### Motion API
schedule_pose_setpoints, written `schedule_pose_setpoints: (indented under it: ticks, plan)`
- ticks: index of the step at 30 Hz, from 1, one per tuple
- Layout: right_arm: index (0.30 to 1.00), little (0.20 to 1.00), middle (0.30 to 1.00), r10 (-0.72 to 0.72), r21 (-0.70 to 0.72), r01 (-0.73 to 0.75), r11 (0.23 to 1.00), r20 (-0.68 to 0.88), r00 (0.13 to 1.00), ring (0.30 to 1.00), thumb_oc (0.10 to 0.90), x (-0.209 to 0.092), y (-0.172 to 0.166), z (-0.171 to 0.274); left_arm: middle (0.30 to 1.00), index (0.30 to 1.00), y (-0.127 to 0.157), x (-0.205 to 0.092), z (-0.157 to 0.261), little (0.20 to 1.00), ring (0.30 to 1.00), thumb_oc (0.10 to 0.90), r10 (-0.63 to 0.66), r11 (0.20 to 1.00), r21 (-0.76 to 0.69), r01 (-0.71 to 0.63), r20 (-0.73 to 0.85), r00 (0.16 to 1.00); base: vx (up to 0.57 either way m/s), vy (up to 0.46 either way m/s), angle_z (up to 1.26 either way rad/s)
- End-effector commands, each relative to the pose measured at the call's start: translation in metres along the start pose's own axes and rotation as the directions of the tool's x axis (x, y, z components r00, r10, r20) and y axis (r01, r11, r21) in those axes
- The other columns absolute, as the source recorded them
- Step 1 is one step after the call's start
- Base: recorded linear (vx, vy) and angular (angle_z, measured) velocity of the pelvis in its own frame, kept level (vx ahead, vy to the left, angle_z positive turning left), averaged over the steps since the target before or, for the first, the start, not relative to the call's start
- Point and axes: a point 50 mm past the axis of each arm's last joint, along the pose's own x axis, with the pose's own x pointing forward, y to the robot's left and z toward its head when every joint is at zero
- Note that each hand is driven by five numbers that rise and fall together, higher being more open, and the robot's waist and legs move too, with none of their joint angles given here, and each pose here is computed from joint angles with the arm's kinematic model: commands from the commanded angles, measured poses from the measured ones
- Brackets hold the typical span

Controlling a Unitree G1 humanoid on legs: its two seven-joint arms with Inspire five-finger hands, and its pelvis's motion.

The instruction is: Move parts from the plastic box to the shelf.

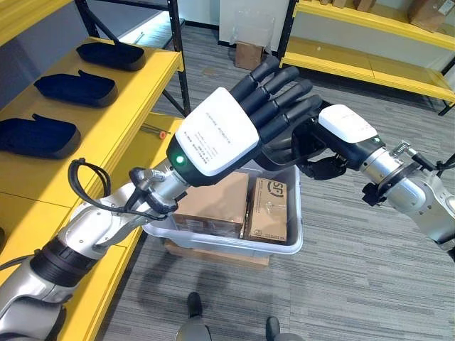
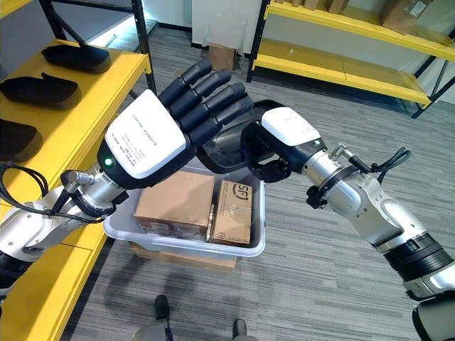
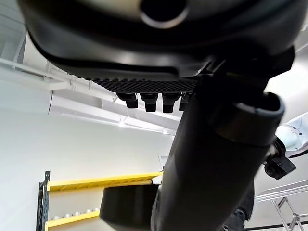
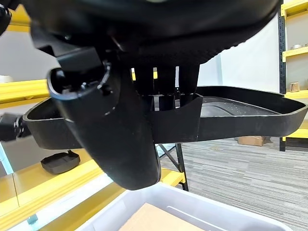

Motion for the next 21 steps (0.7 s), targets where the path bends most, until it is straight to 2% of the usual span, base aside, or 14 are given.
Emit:
schedule_pose_setpoints:
  ticks: [1,10,21]
  plan:
    - [0.3,0.3,0.3,-0.239,0.031,0.238,0.971,0.072,0.968,0.3,0.4,0.015,-0.048,0.01,1.0,1.0,0.002,-0.007,-0.012,1.0,1.0,0.9,0.024,1.0,0.02,-0.023,-0.066,0.998,0.0,0.0,0.0]
    - [0.3,0.3,0.3,-0.243,0.032,0.241,0.97,0.059,0.968,0.3,0.4,0.011,-0.048,0.007,1.0,1.0,0.003,-0.023,-0.016,1.0,1.0,0.9,-0.025,0.999,0.031,0.029,-0.102,0.994,0.0,0.0,0.0]
    - [0.3,0.3,0.3,-0.246,0.039,0.244,0.969,0.062,0.967,0.3,0.4,0.012,-0.048,0.008,1.0,1.0,-0.005,-0.021,-0.015,1.0,1.0,0.9,-0.033,0.999,0.004,0.034,-0.117,0.993,0.0,0.0,0.0]
